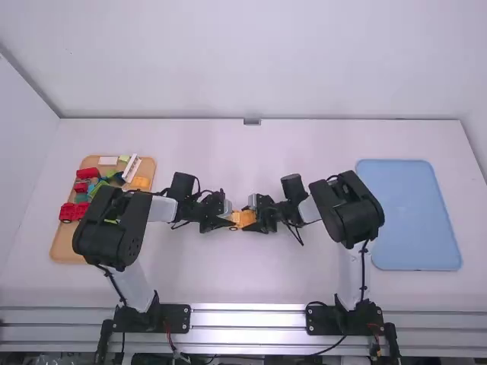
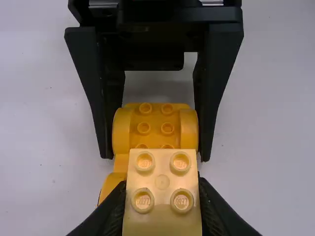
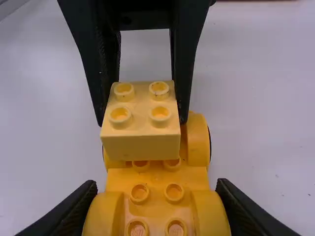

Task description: Assemble lego blocks to make yellow taxi

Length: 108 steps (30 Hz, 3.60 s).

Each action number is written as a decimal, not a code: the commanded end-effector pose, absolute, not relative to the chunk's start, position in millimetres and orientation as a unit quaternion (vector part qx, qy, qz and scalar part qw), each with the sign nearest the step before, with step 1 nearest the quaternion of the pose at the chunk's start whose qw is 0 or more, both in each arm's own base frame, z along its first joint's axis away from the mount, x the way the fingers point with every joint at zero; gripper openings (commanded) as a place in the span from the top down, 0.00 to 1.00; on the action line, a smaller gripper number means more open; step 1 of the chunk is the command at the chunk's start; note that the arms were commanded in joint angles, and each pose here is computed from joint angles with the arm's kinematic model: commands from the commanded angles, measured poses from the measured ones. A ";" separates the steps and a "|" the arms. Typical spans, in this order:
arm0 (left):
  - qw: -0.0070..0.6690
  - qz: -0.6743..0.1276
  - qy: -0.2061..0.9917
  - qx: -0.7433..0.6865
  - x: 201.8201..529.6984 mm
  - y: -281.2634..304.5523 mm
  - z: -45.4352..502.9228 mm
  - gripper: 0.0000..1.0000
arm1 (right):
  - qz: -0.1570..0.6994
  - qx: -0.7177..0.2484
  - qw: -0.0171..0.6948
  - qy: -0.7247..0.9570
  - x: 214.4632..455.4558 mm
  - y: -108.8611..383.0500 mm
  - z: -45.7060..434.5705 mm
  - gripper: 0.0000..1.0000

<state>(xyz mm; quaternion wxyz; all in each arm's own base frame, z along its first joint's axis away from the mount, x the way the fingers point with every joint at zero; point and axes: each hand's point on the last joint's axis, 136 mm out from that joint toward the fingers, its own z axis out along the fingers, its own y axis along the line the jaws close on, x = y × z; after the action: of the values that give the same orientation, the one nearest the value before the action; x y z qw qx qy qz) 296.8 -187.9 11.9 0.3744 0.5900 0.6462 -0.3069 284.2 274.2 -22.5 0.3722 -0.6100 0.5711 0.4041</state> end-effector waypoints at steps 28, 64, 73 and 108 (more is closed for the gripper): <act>0.344 -0.245 0.676 0.604 304.4 -180.1 -5.1 0.84 | 0.386 -0.614 0.354 0.591 280.9 267.1 -39.3 0.52; 0.330 -0.274 0.674 0.602 289.3 -184.0 3.7 0.46 | 0.387 -0.613 0.353 0.592 280.5 267.5 -39.2 0.51; 0.338 -0.271 0.671 0.602 292.5 -184.1 5.3 0.79 | 0.387 -0.613 0.353 0.592 280.6 267.3 -39.3 0.51; 0.355 -0.288 0.673 0.582 291.9 -175.5 28.4 0.98 | 0.388 -0.612 0.354 0.591 280.3 267.5 -38.7 0.49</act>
<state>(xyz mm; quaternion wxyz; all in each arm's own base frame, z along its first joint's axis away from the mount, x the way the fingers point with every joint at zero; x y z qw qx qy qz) 294.7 -179.9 36.8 0.3716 0.5799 0.6576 -0.3052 280.4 274.1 -22.5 0.3704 -0.6138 0.5649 0.4087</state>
